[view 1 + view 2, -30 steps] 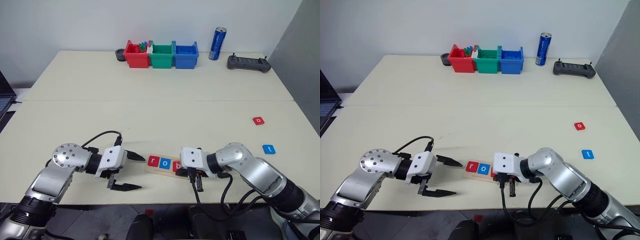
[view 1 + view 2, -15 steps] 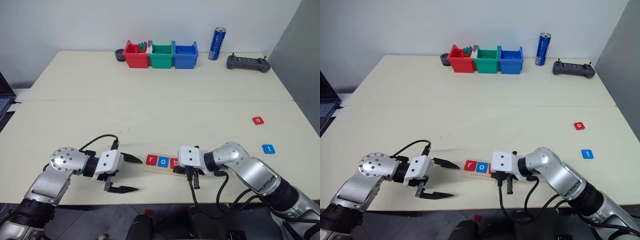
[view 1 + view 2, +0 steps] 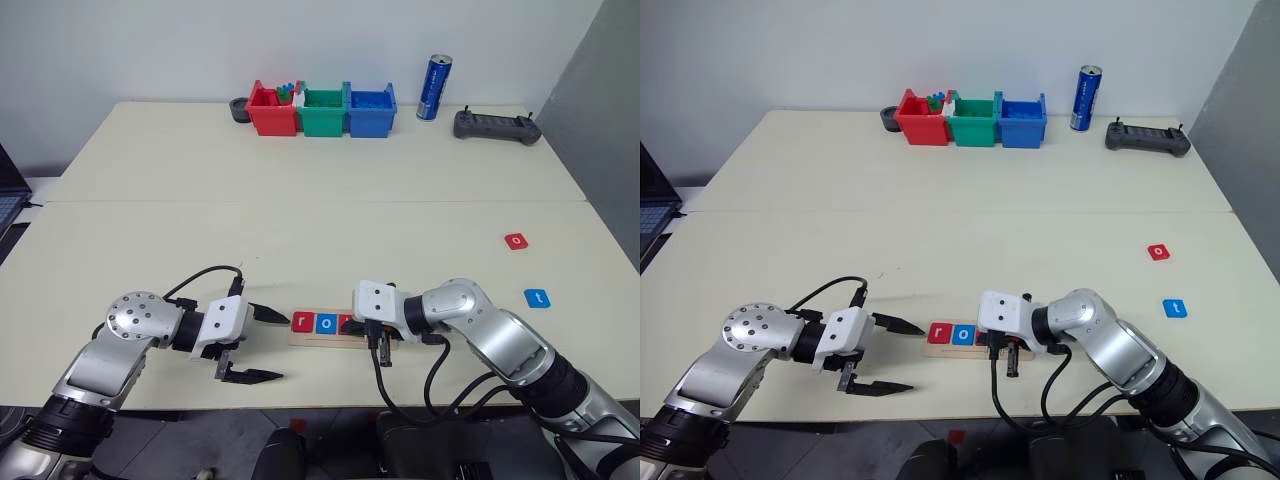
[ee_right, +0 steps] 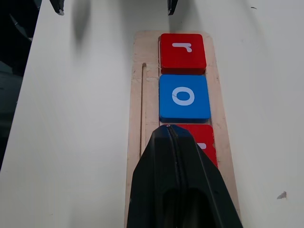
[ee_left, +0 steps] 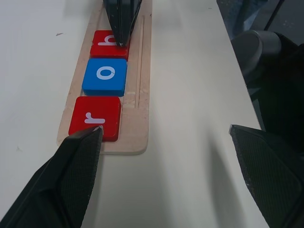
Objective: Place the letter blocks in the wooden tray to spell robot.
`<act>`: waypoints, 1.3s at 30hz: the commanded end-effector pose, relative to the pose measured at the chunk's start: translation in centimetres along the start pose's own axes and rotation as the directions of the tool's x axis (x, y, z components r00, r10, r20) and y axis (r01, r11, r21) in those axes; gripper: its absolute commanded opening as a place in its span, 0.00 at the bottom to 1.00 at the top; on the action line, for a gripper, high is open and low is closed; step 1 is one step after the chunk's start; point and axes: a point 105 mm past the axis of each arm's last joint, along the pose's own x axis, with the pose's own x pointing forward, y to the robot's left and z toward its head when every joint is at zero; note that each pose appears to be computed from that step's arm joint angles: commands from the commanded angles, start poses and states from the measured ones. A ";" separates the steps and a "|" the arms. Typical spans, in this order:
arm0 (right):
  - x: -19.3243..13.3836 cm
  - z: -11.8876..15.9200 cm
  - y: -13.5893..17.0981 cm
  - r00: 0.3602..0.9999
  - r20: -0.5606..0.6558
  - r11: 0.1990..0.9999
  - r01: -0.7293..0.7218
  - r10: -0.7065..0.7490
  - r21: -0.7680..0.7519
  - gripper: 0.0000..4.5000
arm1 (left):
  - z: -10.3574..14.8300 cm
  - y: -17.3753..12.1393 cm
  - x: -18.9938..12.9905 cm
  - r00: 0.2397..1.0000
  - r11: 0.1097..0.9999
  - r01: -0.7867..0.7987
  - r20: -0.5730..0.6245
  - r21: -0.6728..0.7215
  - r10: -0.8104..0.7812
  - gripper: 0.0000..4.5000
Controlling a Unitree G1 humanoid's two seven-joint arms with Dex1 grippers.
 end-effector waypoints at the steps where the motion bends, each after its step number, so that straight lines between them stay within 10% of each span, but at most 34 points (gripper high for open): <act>1: -1.8 1.3 0.1 0.999 0.032 0.999 -0.012 0.014 -0.049 0.00 | 0.5 0.4 -0.7 1.000 1.000 -0.023 0.021 0.008 0.023 1.00; 18: -1.5 -2.0 -1.1 0.992 -0.120 0.996 0.016 -0.026 -0.086 0.00 | 0.7 0.5 -1.1 0.999 1.000 -0.032 -0.002 -0.001 0.032 1.00; 39: -2.0 0.5 -1.9 0.999 -0.015 0.993 0.049 -0.051 -0.107 0.00 | 0.8 0.5 -1.0 0.998 0.999 -0.046 0.038 -0.026 0.047 1.00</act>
